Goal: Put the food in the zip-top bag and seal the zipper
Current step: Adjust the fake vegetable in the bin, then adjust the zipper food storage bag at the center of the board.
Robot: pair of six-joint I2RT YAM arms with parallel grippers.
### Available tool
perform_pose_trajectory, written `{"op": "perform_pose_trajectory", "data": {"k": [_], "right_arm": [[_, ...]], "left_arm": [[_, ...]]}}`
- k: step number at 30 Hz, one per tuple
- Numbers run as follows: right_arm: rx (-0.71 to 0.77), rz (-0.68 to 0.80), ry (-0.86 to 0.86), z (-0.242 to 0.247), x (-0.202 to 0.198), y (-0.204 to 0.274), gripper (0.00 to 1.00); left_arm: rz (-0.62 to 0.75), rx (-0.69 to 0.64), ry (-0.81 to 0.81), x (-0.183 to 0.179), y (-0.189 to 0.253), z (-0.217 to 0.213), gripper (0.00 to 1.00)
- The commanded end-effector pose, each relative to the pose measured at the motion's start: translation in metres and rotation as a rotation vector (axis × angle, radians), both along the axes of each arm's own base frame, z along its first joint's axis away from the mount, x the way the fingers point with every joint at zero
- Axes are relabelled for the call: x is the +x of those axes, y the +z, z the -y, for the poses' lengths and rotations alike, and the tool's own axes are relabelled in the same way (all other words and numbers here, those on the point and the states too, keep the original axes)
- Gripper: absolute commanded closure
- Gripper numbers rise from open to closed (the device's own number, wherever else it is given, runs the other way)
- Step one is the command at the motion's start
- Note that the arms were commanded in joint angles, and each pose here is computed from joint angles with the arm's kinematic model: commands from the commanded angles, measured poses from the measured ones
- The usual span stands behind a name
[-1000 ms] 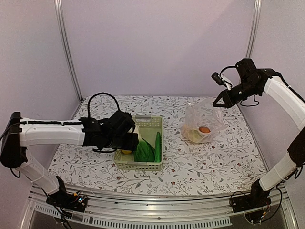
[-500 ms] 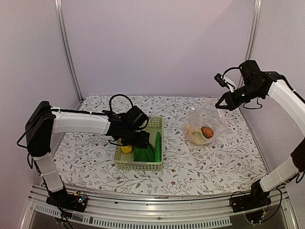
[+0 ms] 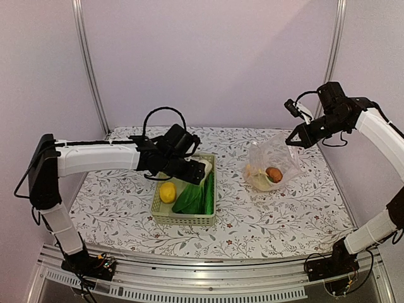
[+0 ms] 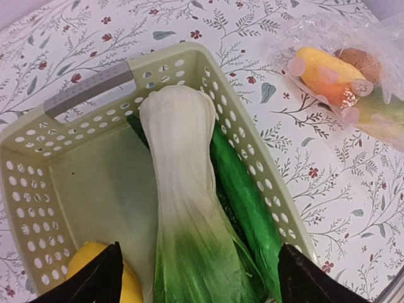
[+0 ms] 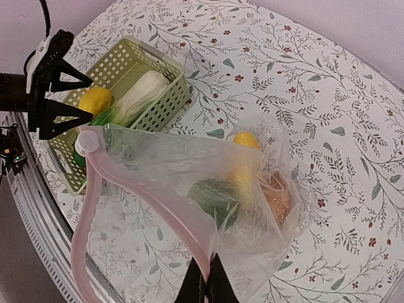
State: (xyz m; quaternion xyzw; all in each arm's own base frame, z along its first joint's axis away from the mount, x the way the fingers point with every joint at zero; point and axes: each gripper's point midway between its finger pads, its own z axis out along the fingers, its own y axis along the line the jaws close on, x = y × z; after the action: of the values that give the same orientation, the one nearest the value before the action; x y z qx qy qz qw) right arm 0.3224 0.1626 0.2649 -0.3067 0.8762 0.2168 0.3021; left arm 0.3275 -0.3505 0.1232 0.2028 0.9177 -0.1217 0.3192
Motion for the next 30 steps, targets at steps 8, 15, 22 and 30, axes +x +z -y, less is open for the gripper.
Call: {"op": "perform_pose_trajectory", "data": {"k": [8, 15, 22, 30], "right_arm": [[0.007, 0.053, -0.004, 0.002, 0.005, 0.012, 1.0], [-0.052, 0.1, -0.103, 0.027, 0.025, 0.026, 1.0], [-0.095, 0.134, -0.198, 0.059, 0.054, 0.038, 1.0], [-0.062, 0.137, -0.186, 0.058, 0.055, 0.033, 1.0]], "left_arm": [[0.014, 0.224, 0.049, -0.04, 0.029, -0.081, 0.18], [-0.004, 0.284, 0.001, -0.049, 0.027, -0.096, 0.22], [-0.017, 0.303, -0.055, -0.052, 0.023, -0.094, 0.24], [-0.041, 0.336, -0.085, -0.053, 0.019, -0.096, 0.26]]}}
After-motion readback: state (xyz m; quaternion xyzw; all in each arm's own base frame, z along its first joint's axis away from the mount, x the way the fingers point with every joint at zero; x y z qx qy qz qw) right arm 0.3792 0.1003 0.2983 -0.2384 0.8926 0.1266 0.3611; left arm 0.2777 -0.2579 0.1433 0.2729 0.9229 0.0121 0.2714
